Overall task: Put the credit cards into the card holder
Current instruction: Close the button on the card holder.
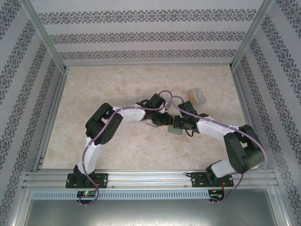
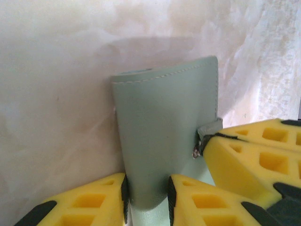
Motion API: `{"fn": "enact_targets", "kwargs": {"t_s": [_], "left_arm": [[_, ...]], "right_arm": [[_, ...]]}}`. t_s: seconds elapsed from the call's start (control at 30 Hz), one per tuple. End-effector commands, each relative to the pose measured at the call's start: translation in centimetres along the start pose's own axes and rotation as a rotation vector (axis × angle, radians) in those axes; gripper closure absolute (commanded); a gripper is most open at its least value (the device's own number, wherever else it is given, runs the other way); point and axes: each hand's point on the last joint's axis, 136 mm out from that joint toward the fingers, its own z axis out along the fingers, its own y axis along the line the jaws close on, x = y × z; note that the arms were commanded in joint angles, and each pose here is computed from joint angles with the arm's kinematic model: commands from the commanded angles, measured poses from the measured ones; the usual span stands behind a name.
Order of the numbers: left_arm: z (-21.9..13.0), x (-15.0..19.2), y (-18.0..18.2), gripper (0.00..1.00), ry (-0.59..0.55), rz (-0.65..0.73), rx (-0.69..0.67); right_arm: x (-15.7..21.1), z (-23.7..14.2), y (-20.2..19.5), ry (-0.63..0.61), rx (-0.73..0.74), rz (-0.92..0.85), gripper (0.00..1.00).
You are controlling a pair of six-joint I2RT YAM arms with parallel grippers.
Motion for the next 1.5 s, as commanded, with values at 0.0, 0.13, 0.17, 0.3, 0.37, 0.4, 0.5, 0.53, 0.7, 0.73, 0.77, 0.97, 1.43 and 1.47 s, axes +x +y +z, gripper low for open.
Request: {"fn": "enact_targets", "kwargs": {"t_s": [0.0,0.13,0.17,0.3,0.37,0.4,0.5,0.53,0.7,0.73,0.77,0.97,1.43,1.47], "left_arm": [[1.6,1.7,0.7,0.70,0.067,-0.035,0.005],[1.9,1.7,0.8,0.71,0.070,-0.043,0.011],[1.9,1.6,0.7,0.71,0.069,-0.042,0.013],[1.8,1.7,0.7,0.71,0.067,-0.044,0.013],[1.7,1.8,0.7,0.71,0.065,-0.044,0.015],[1.6,1.7,0.6,0.71,0.063,-0.043,0.017],[1.5,1.6,0.4,0.71,0.059,-0.039,0.022],[1.5,1.6,0.3,0.71,0.059,-0.038,0.023],[1.6,1.8,0.5,0.71,0.059,-0.049,0.028],[1.6,1.8,0.5,0.71,0.059,-0.050,0.029],[1.6,1.7,0.4,0.71,0.058,-0.049,0.031],[1.7,1.8,0.5,0.71,0.061,-0.053,0.031],[1.8,2.1,1.0,0.71,0.064,-0.069,0.023],[1.8,2.1,1.0,0.71,0.064,-0.070,0.023]], "right_arm": [[4.8,0.0,-1.6,0.135,0.054,0.024,1.00],[5.9,0.8,-1.3,0.164,0.025,0.030,1.00],[6.2,1.2,-1.4,0.178,0.030,0.035,1.00],[6.4,1.5,-0.7,0.155,0.001,0.044,1.00],[6.4,1.5,-0.9,0.150,0.013,0.034,1.00],[6.6,1.6,-1.0,0.154,0.023,0.032,1.00],[7.0,1.8,-0.8,0.166,0.025,0.020,1.00],[7.0,1.7,-0.6,0.159,0.027,0.018,1.00],[7.2,0.9,-0.4,0.129,0.030,0.028,1.00],[7.4,0.7,-0.7,0.128,0.036,0.033,1.00],[7.5,0.7,-0.8,0.126,0.041,0.037,1.00],[7.7,0.3,-1.3,0.119,0.046,0.046,1.00],[8.6,0.3,-1.4,0.085,0.014,0.070,1.00],[8.5,0.2,-1.2,0.076,0.002,0.065,1.00]]}}
